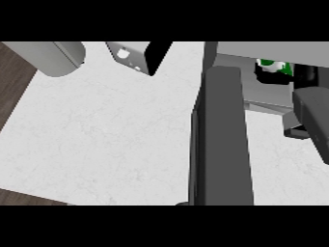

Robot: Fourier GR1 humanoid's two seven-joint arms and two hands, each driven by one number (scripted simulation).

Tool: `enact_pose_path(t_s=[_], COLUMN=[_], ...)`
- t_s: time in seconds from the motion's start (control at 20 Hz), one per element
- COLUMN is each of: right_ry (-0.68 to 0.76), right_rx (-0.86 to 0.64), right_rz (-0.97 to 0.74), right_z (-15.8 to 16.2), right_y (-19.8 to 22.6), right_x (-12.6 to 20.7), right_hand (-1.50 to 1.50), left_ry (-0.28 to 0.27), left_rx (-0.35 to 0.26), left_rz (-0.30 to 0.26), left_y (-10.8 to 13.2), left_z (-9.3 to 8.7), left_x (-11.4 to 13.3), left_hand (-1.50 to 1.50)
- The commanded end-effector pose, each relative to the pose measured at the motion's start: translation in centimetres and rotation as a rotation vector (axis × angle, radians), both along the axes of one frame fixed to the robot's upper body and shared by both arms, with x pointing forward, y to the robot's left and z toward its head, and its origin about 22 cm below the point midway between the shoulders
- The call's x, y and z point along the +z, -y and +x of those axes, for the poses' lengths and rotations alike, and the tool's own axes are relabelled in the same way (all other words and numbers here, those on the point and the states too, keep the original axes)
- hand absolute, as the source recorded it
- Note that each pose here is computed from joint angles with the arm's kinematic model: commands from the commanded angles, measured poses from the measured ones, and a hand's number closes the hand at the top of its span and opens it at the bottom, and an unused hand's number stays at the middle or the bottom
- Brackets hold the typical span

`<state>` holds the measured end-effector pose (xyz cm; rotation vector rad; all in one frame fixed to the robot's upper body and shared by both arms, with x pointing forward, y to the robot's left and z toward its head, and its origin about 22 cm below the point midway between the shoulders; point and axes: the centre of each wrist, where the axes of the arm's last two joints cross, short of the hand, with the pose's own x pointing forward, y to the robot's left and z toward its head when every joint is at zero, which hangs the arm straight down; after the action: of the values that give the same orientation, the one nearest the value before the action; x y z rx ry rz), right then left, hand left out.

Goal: Pick up the milk, place it into the microwave and close the microwave

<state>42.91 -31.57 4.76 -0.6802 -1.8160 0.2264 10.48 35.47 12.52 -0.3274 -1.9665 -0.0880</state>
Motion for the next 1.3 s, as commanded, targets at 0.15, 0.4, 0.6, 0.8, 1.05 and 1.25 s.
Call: enact_pose_path(t_s=[0.15, 0.4, 0.6, 0.8, 1.05, 1.25], right_ry=[0.009, 0.030, 0.022, 0.016, 0.072, -0.006], right_rx=[-0.031, -0.045, -0.046, -0.058, -0.028, 0.143], right_rz=[0.000, -0.004, -0.009, -0.003, 0.078, 0.102], right_z=[-0.2, 0.3, 0.0, 0.1, 1.1, 1.8], right_y=[1.2, 2.0, 2.1, 1.6, -0.6, -3.2], right_x=[0.3, 2.1, 1.5, 1.4, 2.2, 2.2], right_hand=[1.50, 1.50, 1.50, 1.50, -1.50, -1.50], left_ry=[0.000, -0.004, -0.009, -0.014, -0.018, -0.018], left_rx=[0.010, 0.015, 0.016, 0.000, 0.000, -0.007], left_rz=[0.002, 0.039, 0.055, 0.071, 0.068, 0.069], left_y=[-0.5, -0.7, -0.9, -0.7, -0.9, -0.8], left_z=[0.5, 0.8, 1.1, 1.4, 1.6, 2.2], left_x=[-0.1, 0.2, 0.1, 0.3, -0.1, -0.1], left_hand=[-1.50, -1.50, -1.50, -1.50, -1.50, -1.50])
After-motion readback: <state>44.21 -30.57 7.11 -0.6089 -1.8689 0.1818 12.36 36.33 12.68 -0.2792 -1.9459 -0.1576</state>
